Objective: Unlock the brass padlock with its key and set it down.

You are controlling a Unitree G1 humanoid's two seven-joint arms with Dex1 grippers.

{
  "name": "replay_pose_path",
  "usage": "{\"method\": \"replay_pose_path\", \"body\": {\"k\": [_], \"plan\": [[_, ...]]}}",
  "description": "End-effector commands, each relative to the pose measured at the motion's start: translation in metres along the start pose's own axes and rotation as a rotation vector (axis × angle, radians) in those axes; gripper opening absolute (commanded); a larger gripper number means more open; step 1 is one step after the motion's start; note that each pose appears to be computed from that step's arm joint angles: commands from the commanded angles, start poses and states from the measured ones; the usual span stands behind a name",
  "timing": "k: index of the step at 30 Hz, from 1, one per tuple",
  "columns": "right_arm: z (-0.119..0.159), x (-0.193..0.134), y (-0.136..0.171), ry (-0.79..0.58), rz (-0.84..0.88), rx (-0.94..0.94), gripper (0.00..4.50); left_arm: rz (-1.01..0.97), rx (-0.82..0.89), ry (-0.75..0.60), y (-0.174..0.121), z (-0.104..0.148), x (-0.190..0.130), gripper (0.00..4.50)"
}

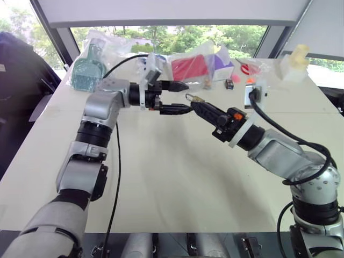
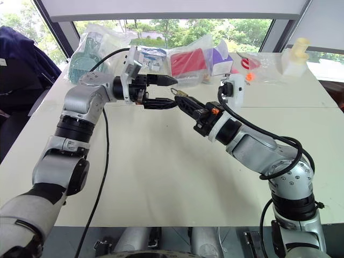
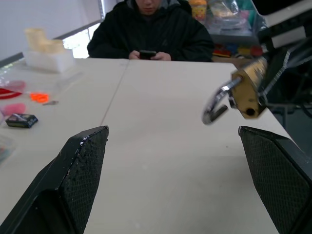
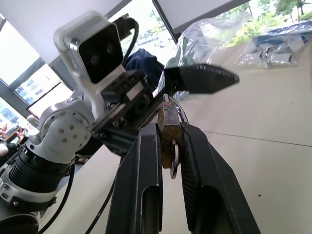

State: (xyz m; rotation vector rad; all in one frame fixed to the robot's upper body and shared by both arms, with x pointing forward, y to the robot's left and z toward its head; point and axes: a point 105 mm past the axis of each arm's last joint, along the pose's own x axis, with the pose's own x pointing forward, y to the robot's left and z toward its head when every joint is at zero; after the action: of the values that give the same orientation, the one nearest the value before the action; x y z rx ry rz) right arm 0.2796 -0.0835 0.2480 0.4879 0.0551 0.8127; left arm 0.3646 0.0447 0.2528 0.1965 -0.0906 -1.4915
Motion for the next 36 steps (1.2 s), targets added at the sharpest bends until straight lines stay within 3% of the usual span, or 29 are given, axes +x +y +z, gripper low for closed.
{"method": "replay_pose_path", "body": {"k": [1, 21, 31, 36], "plan": [[0.006, -0.002, 0.013, -0.028, 0.052, -0.024, 0.03, 0.036, 0.069, -0.037, 0.007, 0.019, -0.002, 4.41], [-0.011, -0.003, 0.021, 0.015, 0.089, 0.015, 0.03, 0.082, 0.111, -0.090, 0.018, 0.032, 0.005, 4.41], [-0.003, -0.005, 0.013, -0.018, 0.053, 0.021, 0.03, 0.167, 0.119, -0.020, 0.031, 0.019, -0.010, 4.41], [0.003, -0.015, -0.006, -0.047, -0.009, 0.097, 0.03, 0.277, 0.091, 0.123, 0.045, -0.014, -0.035, 4.41]]}}
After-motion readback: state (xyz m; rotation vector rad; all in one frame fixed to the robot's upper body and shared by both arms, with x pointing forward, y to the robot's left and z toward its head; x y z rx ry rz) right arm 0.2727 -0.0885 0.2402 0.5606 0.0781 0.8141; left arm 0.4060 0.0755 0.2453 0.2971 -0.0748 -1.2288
